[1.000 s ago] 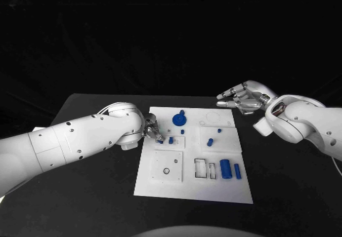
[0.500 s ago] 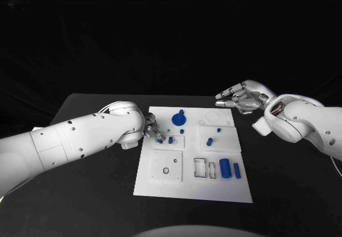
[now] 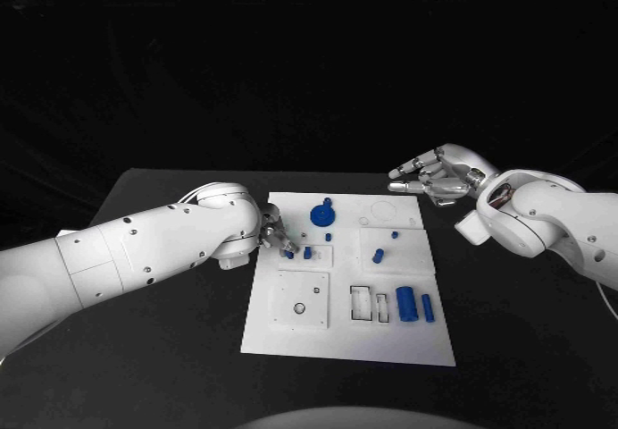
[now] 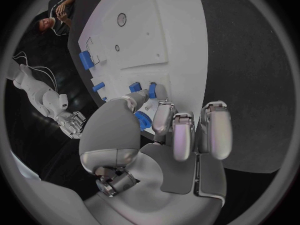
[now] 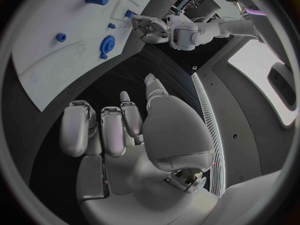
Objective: Assemble the parts on the task board
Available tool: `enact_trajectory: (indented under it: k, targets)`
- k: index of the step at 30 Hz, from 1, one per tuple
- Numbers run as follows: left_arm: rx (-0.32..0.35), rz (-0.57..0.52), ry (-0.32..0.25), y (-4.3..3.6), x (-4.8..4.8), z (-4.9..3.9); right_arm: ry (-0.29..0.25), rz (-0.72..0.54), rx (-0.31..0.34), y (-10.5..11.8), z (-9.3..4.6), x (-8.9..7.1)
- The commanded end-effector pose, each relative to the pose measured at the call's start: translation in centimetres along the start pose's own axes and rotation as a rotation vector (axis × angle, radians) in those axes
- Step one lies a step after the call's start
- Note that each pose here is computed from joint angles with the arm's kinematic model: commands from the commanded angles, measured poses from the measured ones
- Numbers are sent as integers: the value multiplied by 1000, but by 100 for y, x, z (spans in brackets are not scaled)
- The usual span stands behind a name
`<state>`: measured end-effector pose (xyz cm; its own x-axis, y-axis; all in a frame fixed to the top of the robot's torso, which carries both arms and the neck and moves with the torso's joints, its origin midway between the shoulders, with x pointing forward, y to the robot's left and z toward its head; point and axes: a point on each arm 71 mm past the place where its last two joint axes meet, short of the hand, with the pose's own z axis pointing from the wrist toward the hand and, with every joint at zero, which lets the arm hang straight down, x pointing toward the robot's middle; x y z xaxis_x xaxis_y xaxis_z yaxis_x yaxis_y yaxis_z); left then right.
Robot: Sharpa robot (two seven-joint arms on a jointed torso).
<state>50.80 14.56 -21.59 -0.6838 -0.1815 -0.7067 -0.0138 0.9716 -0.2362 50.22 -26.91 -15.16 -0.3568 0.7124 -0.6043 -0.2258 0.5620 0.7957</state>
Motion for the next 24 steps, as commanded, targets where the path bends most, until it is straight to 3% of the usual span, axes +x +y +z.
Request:
enact_trajectory:
  k: [1, 24]
  targets:
    - [-29, 14, 46, 29, 85, 28, 8, 1, -10, 10, 0, 13]
    - [-33, 12, 42, 16, 85, 33, 8, 2, -9, 7, -1, 10]
